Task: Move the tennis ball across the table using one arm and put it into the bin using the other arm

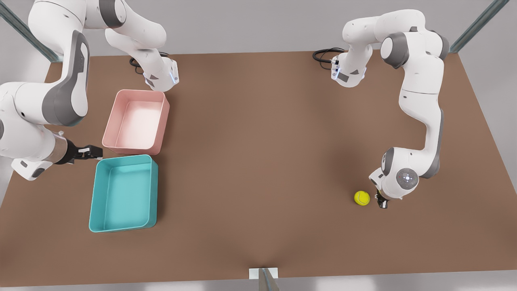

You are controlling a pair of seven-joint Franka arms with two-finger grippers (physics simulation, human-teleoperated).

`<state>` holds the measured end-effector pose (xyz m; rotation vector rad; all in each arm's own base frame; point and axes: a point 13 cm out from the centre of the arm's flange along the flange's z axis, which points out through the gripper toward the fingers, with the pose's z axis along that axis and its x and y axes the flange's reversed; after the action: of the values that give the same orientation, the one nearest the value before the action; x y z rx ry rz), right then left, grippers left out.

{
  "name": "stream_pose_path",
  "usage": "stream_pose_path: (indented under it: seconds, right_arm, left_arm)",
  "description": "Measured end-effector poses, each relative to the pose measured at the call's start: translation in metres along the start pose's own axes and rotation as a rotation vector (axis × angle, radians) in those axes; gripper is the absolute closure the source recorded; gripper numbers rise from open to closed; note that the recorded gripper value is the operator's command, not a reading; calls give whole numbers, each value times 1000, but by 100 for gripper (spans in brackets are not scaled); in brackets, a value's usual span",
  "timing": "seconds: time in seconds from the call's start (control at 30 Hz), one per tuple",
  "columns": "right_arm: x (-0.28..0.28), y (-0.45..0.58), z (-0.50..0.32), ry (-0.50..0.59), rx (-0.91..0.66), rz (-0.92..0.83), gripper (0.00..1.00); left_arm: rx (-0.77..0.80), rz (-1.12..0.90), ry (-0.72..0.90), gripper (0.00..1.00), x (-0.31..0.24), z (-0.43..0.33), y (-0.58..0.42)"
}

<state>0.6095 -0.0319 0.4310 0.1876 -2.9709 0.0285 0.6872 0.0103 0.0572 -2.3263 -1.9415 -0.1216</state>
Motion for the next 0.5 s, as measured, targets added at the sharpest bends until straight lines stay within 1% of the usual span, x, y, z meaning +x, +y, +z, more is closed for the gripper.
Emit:
stream_pose_path:
  seconds: [0.4,0.47,0.5]
  right_arm:
    - [-4,-2,1,-2,2,1,0]
    - [-4,-2,2,-1,2,1,0]
    - [-4,-2,2,-1,2,1,0]
  left_arm:
    - [-19,47,-1,79,4,-1,8]
    - [-22,66,-1,79,-7,-3,10]
    - [-30,85,1,79,-21,-7,15]
